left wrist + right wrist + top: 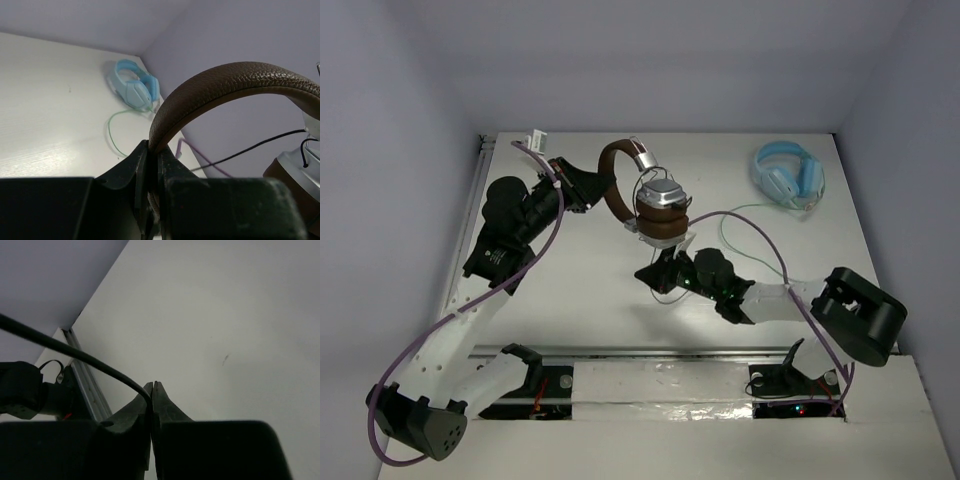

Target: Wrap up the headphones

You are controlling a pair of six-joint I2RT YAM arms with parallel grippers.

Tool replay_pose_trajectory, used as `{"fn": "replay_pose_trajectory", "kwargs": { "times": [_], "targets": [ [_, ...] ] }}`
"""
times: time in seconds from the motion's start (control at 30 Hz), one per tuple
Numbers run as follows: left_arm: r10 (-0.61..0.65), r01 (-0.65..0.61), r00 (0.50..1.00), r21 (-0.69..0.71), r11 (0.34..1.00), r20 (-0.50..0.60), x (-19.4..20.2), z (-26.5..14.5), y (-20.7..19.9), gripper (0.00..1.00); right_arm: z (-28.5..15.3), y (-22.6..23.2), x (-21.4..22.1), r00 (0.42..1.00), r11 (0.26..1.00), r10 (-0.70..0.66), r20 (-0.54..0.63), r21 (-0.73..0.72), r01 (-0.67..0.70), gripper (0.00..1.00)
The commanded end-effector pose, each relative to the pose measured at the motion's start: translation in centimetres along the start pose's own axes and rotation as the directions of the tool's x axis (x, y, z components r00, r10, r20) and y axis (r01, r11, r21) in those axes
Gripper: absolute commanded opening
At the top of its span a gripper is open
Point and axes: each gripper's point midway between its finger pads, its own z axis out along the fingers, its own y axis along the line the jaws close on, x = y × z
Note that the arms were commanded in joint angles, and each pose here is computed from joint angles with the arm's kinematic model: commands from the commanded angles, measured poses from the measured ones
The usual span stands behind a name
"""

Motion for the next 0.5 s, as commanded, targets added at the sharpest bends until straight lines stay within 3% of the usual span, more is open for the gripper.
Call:
{"fn": "replay_pose_trajectory", "kwargs": {
  "times": [0.0, 0.07, 0.17, 0.23, 0.33, 0.47],
  "targets": [
    [-0.008, 0.005, 0.966, 0.012, 1.0, 0.258, -6.3, -0.7, -2.3, 0.0, 0.4, 2.5, 1.6, 0.999, 0.999, 0.019, -0.027, -0.032, -0.02, 0.07],
    [-0.02, 0.033, 0.951, -0.036, 0.999, 0.309, -6.9, -0.8, -1.0, 0.0, 0.5, 3.1, 2.5, 0.999, 1.0, 0.011, -0.05, 0.0, -0.011, 0.0],
    [-0.004, 0.053, 0.918, -0.113, 0.992, 0.396, -7.9, -1.0, 1.1, 0.0, 0.1, 4.7, 4.2, 0.994, 0.999, -0.016, -0.106, 0.044, 0.02, 0.0],
    [0.061, 0.073, 0.885, -0.267, 0.961, 0.462, -9.1, -1.7, 4.1, 0.0, -0.8, 5.6, 5.4, 0.987, 0.998, -0.024, -0.156, 0.057, 0.034, 0.0],
    [0.164, 0.078, 0.848, -0.423, 0.903, 0.505, -9.8, -3.4, 7.2, 0.0, -2.3, 6.4, 5.9, 0.983, 0.996, -0.019, -0.184, 0.079, 0.034, 0.0],
    [0.21, 0.094, 0.842, -0.519, 0.85, 0.496, -8.5, -4.3, 10.4, 0.0, -3.7, 7.4, 7.1, 0.965, 0.994, -0.037, -0.261, 0.093, 0.063, 0.0]
  ]
}}
